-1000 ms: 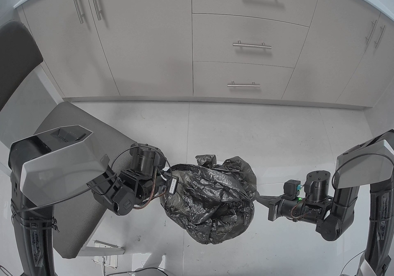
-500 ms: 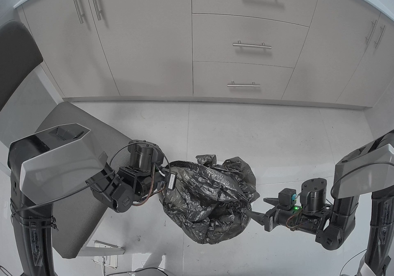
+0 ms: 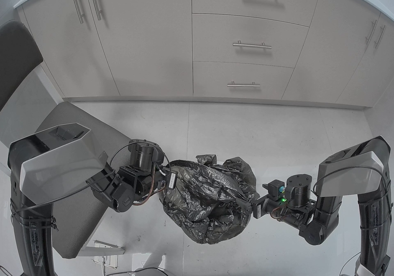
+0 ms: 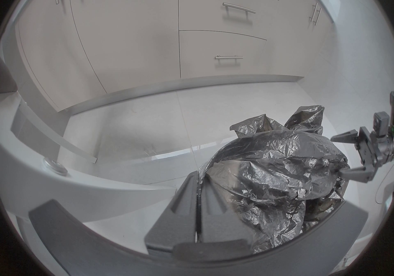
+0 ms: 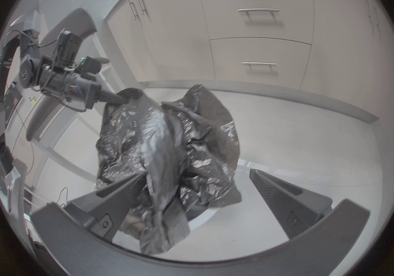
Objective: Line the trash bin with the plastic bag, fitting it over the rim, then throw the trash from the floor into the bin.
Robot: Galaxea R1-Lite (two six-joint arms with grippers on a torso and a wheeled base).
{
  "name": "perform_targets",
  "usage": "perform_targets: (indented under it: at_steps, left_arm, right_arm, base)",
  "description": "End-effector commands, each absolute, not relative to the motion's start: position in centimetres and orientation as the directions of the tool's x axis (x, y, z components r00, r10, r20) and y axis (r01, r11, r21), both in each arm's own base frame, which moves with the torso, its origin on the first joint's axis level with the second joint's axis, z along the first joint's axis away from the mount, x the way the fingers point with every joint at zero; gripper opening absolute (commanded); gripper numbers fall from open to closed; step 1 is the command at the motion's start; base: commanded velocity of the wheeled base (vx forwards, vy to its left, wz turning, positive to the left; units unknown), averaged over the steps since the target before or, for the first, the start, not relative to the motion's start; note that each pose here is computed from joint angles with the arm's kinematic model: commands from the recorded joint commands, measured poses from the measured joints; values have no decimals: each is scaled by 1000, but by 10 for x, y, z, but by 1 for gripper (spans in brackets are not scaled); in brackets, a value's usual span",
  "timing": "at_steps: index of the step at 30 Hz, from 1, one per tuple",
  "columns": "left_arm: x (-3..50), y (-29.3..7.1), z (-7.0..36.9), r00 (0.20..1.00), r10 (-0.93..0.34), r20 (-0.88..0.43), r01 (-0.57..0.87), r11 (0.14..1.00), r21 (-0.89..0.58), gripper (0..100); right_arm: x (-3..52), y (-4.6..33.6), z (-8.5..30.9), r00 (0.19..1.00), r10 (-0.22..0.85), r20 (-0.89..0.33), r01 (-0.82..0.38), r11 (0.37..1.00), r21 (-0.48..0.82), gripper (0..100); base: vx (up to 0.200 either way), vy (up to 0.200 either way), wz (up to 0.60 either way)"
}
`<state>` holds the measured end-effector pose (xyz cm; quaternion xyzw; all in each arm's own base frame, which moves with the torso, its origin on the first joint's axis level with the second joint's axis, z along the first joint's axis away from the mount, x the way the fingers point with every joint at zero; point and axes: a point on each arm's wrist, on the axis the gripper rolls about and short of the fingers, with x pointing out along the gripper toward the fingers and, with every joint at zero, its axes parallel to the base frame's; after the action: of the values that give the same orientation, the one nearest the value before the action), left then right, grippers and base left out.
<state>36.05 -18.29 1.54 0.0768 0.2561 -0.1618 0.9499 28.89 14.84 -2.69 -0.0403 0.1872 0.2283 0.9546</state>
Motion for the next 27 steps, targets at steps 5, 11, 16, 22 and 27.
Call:
perform_targets:
  at_steps: [5,11,16,22,27]
  left_arm:
    - [360,-183,13,813,-268,-517,348,935,62,0]
    - [360,-184,12,812,-269,-518,350,935,62,0]
    - [359,-184,11,810,-269,-521,351,934,64,0]
    - [359,-184,11,810,-268,-522,350,935,63,0]
    - [359,-183,11,809,-268,-524,351,934,64,0]
  right_arm:
    - [304,141,4,884,391,-256,-401,916,15,100]
    - [313,141,9,897,382,-224,-387,922,25,100]
    - [306,139,22,893,402,-200,-392,915,92,100]
    - [303,138,21,872,439,-216,-420,898,130,0]
    - [317,142,3,874,432,-223,-409,901,146,0]
  base:
    - [0,0,0]
    - [0,0,0]
    - [0,0,0]
    - [0,0,0]
    - [0,0,0]
